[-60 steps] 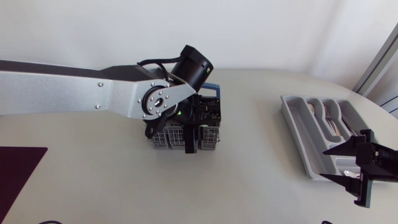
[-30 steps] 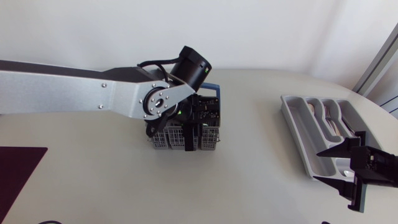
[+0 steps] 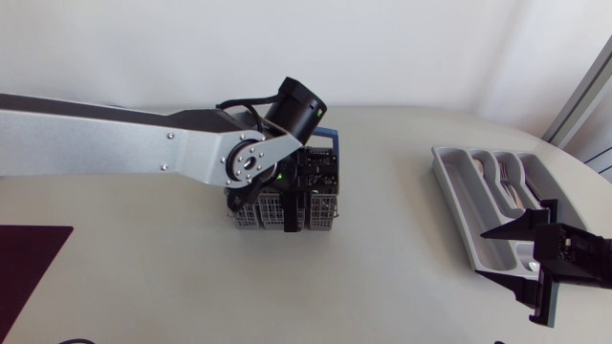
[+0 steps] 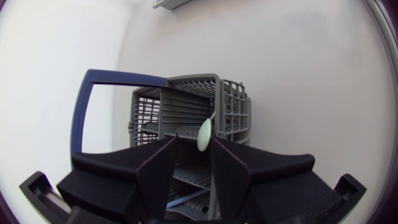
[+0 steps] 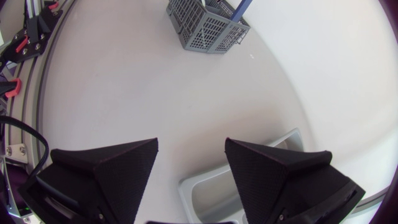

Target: Sort the cutlery from the basket into the organizer compartments.

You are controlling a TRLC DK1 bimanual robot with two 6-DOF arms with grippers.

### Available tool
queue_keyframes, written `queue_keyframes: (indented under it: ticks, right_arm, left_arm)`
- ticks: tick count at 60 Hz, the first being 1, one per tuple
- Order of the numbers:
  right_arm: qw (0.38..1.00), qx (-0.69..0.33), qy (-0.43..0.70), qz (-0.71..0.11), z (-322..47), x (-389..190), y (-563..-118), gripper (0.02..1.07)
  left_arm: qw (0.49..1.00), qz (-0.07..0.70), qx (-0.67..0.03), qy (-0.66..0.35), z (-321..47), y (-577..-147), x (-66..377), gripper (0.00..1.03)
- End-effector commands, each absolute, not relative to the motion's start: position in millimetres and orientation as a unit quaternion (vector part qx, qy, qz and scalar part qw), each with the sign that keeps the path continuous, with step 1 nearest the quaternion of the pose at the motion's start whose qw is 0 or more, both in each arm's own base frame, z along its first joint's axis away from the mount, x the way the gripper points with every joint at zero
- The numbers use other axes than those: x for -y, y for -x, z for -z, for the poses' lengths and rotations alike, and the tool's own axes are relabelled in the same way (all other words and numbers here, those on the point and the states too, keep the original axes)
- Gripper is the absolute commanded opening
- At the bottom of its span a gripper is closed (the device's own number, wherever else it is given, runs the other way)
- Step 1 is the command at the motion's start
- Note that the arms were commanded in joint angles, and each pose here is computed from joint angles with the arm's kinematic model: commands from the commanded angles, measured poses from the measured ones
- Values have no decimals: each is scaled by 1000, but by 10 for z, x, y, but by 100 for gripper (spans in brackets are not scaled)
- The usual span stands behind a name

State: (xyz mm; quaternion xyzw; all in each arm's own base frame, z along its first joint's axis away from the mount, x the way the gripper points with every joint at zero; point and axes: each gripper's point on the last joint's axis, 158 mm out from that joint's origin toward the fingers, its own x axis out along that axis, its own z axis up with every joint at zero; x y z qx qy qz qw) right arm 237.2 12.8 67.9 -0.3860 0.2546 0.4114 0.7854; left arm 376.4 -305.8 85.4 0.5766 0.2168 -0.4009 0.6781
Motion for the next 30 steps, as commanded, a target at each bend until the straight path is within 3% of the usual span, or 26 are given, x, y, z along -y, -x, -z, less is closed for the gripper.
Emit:
queue_keyframes:
  ticks: [1,30]
  right_arm:
    - [788,-258,371,-418,-615,-194,-2310,81]
    - [785,-253,369,-429,-601,-316,-2250,81]
  left_arm:
    - [659,407,-221,-593,-696,-3737,3036,34]
    - [648,411,-202,-609,-701,-3750,3132,24]
